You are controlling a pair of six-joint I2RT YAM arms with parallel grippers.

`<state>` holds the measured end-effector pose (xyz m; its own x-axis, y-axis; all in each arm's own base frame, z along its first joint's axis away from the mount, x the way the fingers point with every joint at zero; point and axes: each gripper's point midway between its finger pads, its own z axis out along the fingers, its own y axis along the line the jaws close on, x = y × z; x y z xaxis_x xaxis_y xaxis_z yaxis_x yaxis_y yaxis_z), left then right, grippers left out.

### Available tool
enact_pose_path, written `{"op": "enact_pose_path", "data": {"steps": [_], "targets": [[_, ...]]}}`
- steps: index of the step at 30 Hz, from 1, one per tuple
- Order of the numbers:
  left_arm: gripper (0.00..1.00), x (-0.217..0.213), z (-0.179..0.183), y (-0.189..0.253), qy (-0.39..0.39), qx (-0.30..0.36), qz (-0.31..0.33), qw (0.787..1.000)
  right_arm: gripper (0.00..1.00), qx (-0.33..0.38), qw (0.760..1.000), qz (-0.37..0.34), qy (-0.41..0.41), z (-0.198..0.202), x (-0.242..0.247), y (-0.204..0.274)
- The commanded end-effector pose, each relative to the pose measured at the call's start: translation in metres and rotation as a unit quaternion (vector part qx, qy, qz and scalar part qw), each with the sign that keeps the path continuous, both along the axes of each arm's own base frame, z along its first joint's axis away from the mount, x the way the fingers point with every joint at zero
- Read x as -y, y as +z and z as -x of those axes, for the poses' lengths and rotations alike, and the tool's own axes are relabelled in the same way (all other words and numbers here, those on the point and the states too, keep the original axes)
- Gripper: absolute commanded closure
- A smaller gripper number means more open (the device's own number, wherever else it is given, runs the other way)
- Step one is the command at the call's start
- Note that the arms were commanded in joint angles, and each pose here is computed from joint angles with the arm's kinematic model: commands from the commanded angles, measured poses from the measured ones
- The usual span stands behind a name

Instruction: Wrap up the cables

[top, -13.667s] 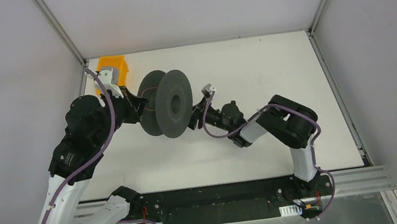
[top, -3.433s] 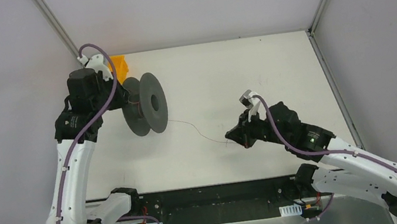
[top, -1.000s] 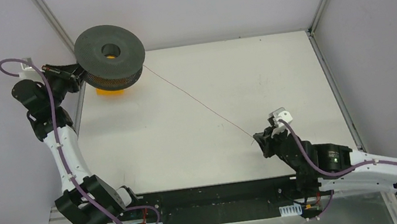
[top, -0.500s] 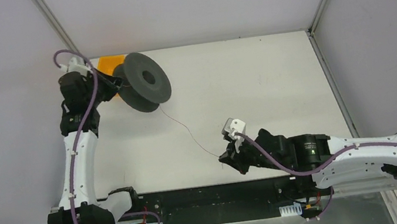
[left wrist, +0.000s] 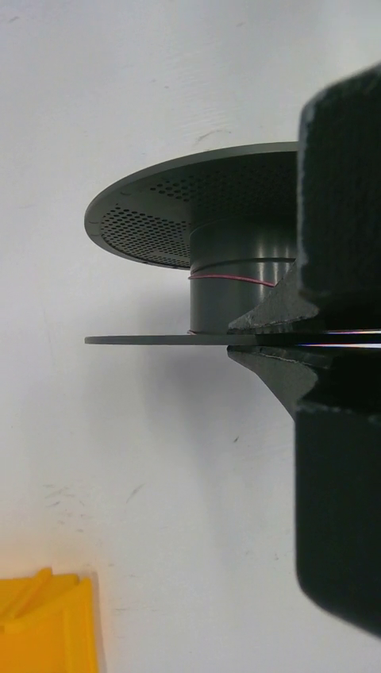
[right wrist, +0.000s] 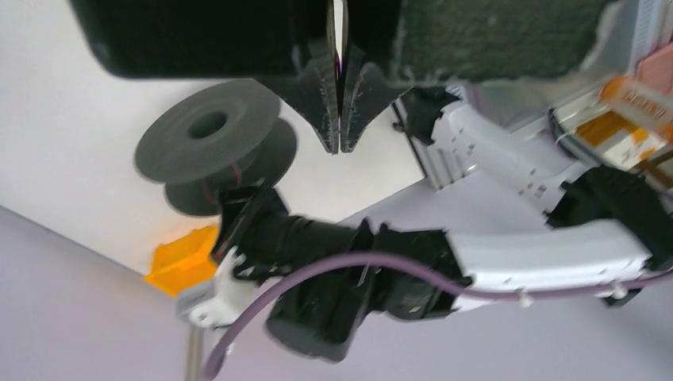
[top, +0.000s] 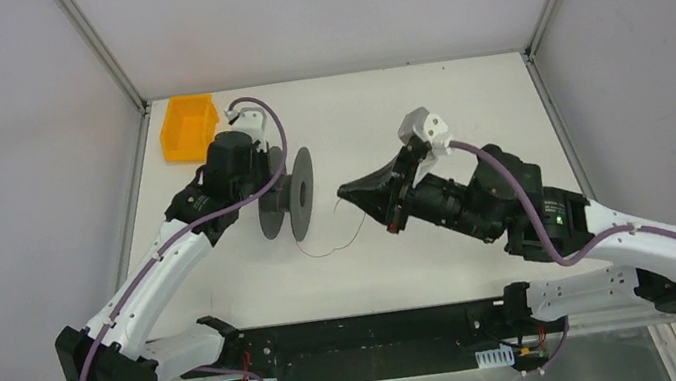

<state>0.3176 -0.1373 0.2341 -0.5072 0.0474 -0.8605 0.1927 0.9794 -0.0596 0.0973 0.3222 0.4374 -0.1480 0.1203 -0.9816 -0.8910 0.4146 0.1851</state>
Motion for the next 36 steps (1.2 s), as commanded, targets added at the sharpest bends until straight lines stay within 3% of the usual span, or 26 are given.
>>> {"op": "enact_pose_path", "data": {"steps": [1,8,14,19,22,29,36], "targets": [[1.00,0.016,0.007,0.011,-0.039,0.035,-0.039,0.998,1.00,-0.007,0.996,-0.079,-0.035,-0.033,0.007,0.041],[1.00,0.035,0.023,-0.012,-0.061,0.022,-0.083,0.994,1.00,-0.068,0.975,-0.203,-0.062,-0.081,0.025,0.086],[1.00,0.028,0.025,-0.026,-0.026,0.010,-0.086,0.996,1.00,-0.097,0.958,-0.267,-0.048,-0.094,0.032,0.111],[1.00,0.026,0.026,-0.027,0.012,-0.002,-0.061,0.998,1.00,-0.094,0.952,-0.291,-0.008,-0.084,0.029,0.125],[1.00,0.031,0.027,-0.029,0.003,-0.010,-0.054,0.998,1.00,-0.088,0.948,-0.305,-0.034,-0.093,0.035,0.126],[1.00,0.043,0.040,-0.038,-0.061,-0.024,-0.059,0.996,1.00,-0.072,0.934,-0.313,-0.155,-0.143,0.052,0.122],[1.00,0.066,0.065,-0.037,-0.177,-0.027,-0.045,0.983,1.00,-0.119,0.929,-0.265,-0.230,-0.216,0.051,0.081]]}}
